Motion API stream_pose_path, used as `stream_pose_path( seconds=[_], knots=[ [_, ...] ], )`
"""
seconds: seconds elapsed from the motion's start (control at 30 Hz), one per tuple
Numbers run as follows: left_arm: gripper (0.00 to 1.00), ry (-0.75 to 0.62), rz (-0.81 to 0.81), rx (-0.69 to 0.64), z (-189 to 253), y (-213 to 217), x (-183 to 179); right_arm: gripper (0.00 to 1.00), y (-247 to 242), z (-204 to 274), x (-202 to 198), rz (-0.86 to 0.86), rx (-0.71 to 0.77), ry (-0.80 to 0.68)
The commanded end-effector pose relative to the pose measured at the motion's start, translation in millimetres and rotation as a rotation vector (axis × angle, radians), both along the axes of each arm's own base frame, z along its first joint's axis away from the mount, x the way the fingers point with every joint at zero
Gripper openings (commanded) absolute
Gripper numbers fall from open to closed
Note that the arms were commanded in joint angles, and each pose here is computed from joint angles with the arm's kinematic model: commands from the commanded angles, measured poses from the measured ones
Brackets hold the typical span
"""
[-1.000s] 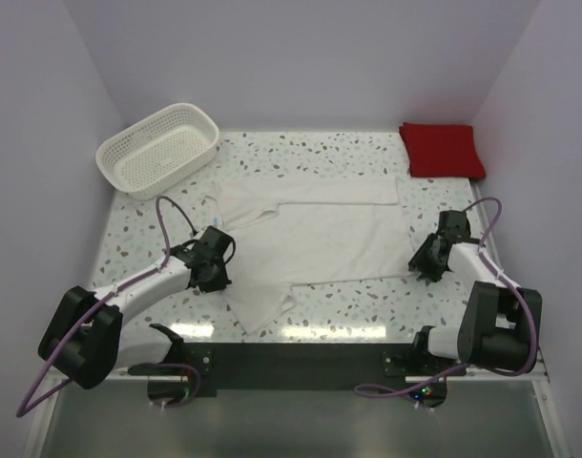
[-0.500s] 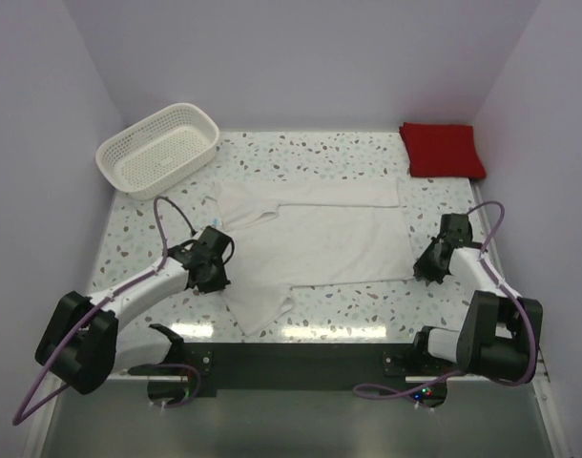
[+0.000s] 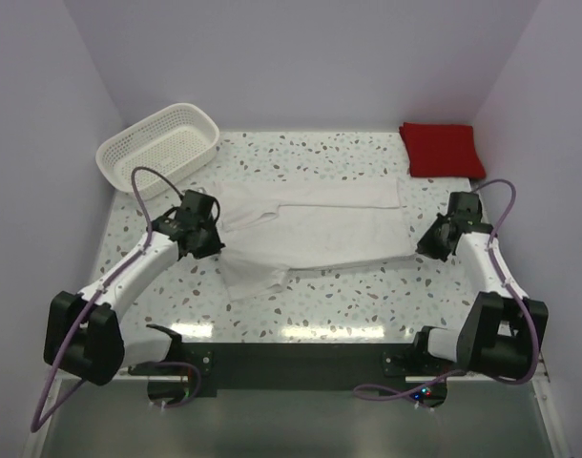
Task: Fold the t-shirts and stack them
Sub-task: Fold the tshirt
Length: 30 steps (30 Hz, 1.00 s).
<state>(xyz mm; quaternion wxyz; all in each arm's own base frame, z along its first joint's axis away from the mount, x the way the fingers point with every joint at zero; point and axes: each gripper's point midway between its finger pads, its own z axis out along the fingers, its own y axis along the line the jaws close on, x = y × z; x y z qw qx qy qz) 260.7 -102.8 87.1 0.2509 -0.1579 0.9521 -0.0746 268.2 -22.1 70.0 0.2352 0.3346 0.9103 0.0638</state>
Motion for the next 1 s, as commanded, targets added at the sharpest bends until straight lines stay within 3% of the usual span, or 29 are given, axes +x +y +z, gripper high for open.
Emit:
stream_pose_path(
  seconds=[0.0, 0.57, 0.97],
  knots=[
    [0.00, -0.011, -0.027, 0.006, 5.6, 10.3, 20.9, 0.00, -1.8, 21.4, 28.0, 0.004, 0.012, -0.050],
    [0.00, -0.011, -0.038, 0.038, -0.9, 16.7, 93.6, 0.00, -12.2, 7.6, 88.5, 0.034, 0.014, -0.021],
    [0.00, -0.007, -0.006, 0.068, -14.5, 28.2, 104.8, 0.00, -15.0, 4.3, 113.9, 0.058, 0.010, -0.026]
  ],
)
